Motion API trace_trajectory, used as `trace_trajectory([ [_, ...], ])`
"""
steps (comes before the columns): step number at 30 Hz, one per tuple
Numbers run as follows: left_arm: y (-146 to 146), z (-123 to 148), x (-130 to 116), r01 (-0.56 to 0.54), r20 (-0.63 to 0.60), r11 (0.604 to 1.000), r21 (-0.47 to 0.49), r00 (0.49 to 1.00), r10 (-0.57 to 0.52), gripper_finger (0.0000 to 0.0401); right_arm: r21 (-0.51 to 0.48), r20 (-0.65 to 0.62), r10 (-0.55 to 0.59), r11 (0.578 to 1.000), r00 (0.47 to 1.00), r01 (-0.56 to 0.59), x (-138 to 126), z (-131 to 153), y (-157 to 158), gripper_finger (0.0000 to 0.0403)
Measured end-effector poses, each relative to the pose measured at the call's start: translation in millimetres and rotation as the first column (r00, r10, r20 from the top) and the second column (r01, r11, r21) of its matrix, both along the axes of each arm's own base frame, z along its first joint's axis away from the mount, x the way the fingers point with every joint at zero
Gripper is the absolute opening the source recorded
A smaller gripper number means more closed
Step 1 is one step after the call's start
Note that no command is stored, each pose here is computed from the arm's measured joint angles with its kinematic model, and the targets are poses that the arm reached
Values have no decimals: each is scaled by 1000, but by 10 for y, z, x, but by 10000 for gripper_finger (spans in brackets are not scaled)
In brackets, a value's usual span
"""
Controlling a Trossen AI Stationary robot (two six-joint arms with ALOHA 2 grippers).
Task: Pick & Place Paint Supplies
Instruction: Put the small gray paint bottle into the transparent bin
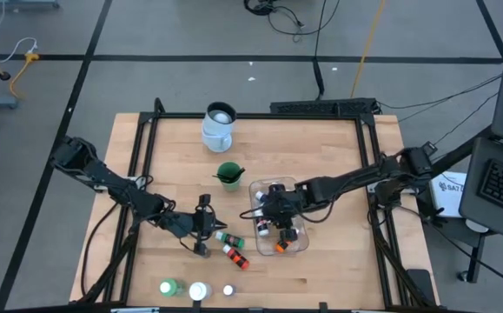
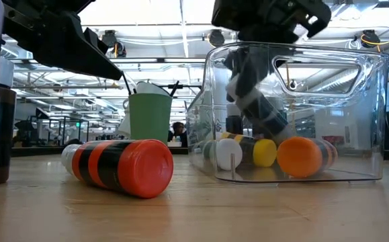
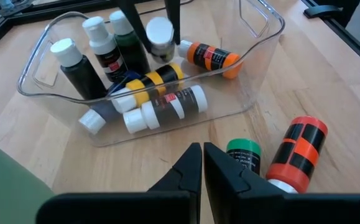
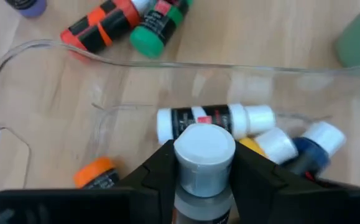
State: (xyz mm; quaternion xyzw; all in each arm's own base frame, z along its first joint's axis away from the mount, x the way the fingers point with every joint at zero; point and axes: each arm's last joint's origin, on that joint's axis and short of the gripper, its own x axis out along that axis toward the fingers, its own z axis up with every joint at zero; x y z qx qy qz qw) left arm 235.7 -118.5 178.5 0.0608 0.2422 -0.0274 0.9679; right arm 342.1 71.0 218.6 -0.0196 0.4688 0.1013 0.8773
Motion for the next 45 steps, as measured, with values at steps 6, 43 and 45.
trace_trajectory([
  [6,-6,-5,-4,2,-7,1000,-15,1000,-2,21,-32,81,-29,999,996,31,-108,4,107,110],
  [43,-33,23,-2,8,26,1000,1,1000,-8,21,113,554,-184,983,812,145,-1133,-706,-139,124],
  [45,-33,23,-2,7,26,1000,1,1000,-7,21,108,556,-179,984,812,142,-1127,-716,-137,142],
])
